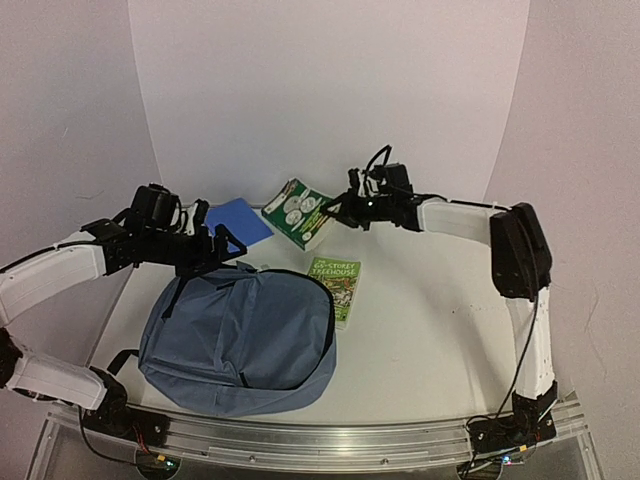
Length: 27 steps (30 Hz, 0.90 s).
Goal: Pack the student bag
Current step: Pick up the book from the center of the board, then place the book in the student bag.
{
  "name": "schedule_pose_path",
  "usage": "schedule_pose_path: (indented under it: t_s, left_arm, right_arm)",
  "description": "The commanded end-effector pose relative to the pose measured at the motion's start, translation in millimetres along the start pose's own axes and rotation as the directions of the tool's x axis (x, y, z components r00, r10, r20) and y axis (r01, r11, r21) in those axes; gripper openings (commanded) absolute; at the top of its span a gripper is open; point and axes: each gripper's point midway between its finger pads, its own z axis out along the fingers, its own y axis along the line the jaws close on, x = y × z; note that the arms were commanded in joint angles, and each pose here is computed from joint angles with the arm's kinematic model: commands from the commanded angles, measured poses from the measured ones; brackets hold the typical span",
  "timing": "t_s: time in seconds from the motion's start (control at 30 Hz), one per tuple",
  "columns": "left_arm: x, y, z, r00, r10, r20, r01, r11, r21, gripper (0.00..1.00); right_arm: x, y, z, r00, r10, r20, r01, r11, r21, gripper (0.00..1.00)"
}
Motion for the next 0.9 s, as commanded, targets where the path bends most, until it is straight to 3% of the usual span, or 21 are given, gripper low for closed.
schedule_pose_path:
  t_s: [0.0,0.3,0.43,0.63,0.87]
  left_arm:
    - [-11.1,-15.3,14.2,0.995,0.093,0.042,-0.088,0.990,-0.114,0.94]
    - [59.5,-57.9,75.1,0.980,0.164,-0.109,-0.183,0.962,-0.203,0.97]
    - [91.5,-64.7,100.4,0.962,0.207,-0.178,-0.251,0.929,-0.272,1.00]
    - [120.8,-40.3,121.4,0.928,0.244,-0.282,-0.355,0.810,-0.467,1.00]
    - [143.1,-30.3,136.1,0.918,0.224,-0.327,-0.368,0.787,-0.496,1.00]
  right_arm:
    - [-77.6,98.4,-96.2,0.927,-0.197,0.320,0.214,0.977,-0.019,0.00]
    - [-63.5,74.0,-169.7,0.896,-0.241,0.373,0.155,0.957,0.247,0.00]
    - [-52.6,70.1,-182.6,0.899,-0.235,0.371,0.141,0.954,0.264,0.00]
    - [-43.6,70.1,-193.9,0.900,-0.231,0.370,0.136,0.955,0.263,0.00]
    - [-37.4,69.0,-202.1,0.899,-0.234,0.370,0.135,0.953,0.272,0.00]
